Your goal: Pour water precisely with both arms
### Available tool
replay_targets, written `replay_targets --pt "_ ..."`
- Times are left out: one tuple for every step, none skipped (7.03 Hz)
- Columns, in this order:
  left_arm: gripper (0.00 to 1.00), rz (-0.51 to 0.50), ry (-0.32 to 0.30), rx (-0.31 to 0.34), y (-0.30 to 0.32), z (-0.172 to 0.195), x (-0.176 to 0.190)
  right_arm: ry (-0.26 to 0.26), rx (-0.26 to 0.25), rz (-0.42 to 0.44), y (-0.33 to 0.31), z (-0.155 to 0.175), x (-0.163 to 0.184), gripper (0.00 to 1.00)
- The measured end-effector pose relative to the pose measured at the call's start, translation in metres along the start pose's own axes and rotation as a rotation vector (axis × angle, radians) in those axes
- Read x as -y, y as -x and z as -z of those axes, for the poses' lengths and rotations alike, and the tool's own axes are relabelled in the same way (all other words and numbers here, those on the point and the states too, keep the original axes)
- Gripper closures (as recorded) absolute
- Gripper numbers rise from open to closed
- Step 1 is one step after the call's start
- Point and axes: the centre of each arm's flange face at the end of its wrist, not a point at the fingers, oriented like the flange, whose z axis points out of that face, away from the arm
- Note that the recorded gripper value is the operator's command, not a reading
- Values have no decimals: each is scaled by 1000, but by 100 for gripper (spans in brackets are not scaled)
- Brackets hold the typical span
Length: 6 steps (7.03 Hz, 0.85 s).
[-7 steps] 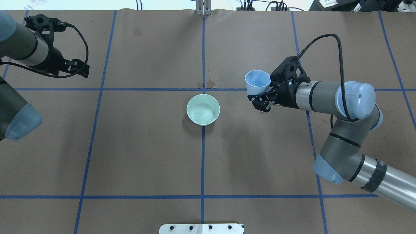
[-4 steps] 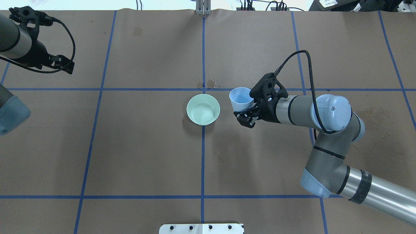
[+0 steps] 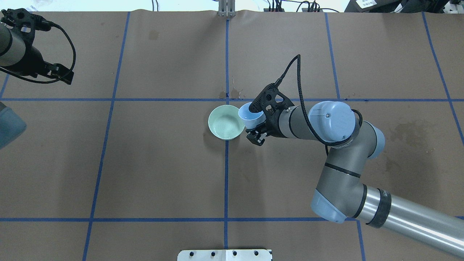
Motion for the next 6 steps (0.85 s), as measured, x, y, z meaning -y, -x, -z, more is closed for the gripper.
replay_targets --pt "0 0 2 2 1 -1 0 48 -7 19 7 -3 14 100" --pt "0 3 4 5 3 -1 0 98 -9 41 14 -5 25 100" --pt "0 7 5 8 7 -1 -1 143 -6 53 18 -8 29 100" --pt "0 10 7 11 9 -2 -2 191 7 60 21 -11 32 100" --pt "0 10 9 14 11 -3 -2 245 22 58 24 -13 39 100" --pt "0 4 12 17 14 -5 -2 287 29 52 26 -16 46 100"
